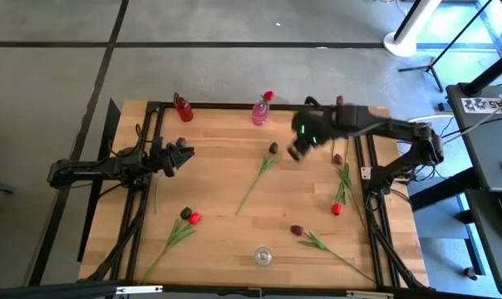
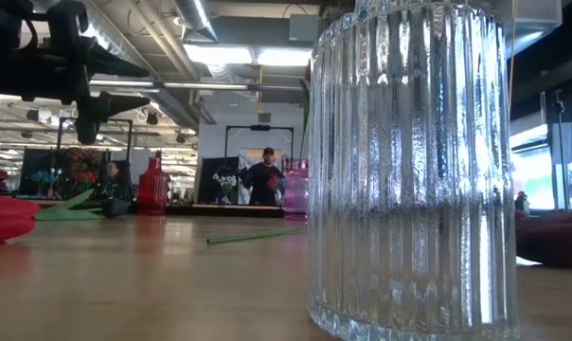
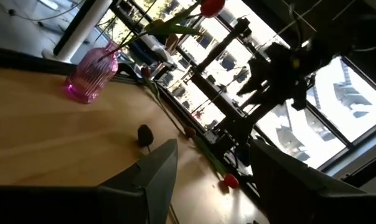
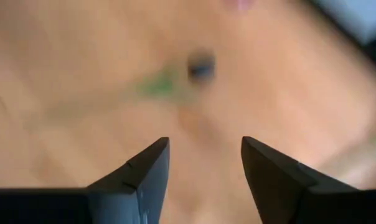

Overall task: Sort flowers into vase by color
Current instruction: Put the right red flower into the pink flower vase

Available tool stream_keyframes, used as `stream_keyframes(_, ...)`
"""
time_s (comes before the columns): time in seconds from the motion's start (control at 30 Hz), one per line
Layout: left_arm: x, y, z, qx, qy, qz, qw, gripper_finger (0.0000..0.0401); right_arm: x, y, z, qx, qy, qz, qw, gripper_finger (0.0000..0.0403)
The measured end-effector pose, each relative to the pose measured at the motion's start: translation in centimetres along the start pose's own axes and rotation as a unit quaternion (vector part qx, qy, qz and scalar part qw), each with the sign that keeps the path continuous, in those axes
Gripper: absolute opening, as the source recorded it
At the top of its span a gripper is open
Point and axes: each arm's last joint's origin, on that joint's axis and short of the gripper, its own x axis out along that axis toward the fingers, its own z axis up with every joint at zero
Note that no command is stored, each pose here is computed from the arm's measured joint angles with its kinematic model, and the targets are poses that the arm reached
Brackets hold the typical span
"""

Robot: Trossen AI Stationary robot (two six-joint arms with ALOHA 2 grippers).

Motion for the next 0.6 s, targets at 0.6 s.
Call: stream_keyframes(0.6, -1.2, -6.9, 6.0, 0.129, -0.033, -0.179, 0.975, 0.0195, 8.1, 3.0, -17.6, -0.575, 0.301, 0.048, 0.76, 0.0191)
